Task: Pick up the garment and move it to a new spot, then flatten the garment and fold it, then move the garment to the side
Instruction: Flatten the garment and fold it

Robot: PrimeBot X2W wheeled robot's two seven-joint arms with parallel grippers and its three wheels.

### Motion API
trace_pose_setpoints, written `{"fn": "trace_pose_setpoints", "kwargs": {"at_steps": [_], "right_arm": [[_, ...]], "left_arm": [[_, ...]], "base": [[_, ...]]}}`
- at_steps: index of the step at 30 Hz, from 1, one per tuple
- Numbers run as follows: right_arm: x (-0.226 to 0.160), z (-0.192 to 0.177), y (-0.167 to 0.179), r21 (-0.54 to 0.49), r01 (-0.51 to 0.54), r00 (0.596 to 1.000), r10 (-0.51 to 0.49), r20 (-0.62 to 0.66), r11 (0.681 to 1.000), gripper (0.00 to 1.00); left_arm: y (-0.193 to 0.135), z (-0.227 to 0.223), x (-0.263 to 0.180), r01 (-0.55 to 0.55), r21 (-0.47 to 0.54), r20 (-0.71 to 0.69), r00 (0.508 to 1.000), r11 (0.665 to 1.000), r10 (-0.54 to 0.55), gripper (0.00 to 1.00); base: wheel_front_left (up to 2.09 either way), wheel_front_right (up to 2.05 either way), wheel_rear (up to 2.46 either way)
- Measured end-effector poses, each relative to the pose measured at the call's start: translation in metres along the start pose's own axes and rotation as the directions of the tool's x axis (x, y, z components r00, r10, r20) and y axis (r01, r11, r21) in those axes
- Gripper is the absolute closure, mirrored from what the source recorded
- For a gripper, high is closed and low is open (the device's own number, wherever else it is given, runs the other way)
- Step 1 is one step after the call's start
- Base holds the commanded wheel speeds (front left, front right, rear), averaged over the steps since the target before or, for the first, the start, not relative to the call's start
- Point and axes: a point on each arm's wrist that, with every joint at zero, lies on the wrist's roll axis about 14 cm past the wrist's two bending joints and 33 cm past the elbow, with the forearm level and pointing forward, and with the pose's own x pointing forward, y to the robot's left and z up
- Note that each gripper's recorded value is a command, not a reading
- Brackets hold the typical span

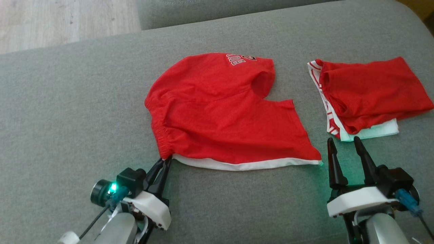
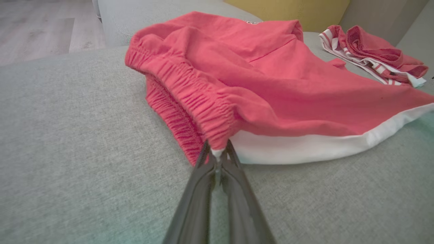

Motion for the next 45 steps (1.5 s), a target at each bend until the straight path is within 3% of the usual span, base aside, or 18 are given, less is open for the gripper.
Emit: {"fn": "trace_pose_setpoints", "kwargs": {"at_steps": [7, 13, 25, 45], "right_arm": [[-0.001, -0.005, 0.017, -0.015, -0.053, 0.998, 0.052, -0.018, 0.999, 0.00], [-0.007, -0.029, 0.037, 0.000, -0.114, 0.984, 0.113, -0.136, 0.993, 0.00], [-0.013, -0.057, 0.037, 0.003, -0.115, 0.956, 0.111, -0.273, 0.993, 0.00], [-0.021, -0.075, 0.034, 0.015, -0.100, 0.928, 0.099, -0.359, 0.995, 0.00]], "left_arm": [[0.002, 0.014, -0.003, -0.005, 0.013, 0.050, 0.999, 1.000, 0.004, 1.00], [0.005, 0.023, -0.006, -0.017, 0.023, 0.083, 0.996, 1.000, 0.015, 1.00], [0.010, 0.025, -0.009, -0.042, 0.028, 0.091, 0.995, 0.999, 0.040, 1.00], [0.007, 0.027, -0.009, -0.037, 0.033, 0.097, 0.995, 0.999, 0.033, 1.00]], "base": [[0.00, 0.00, 0.00], [0.00, 0.00, 0.00], [0.00, 0.00, 0.00], [0.00, 0.00, 0.00]]}}
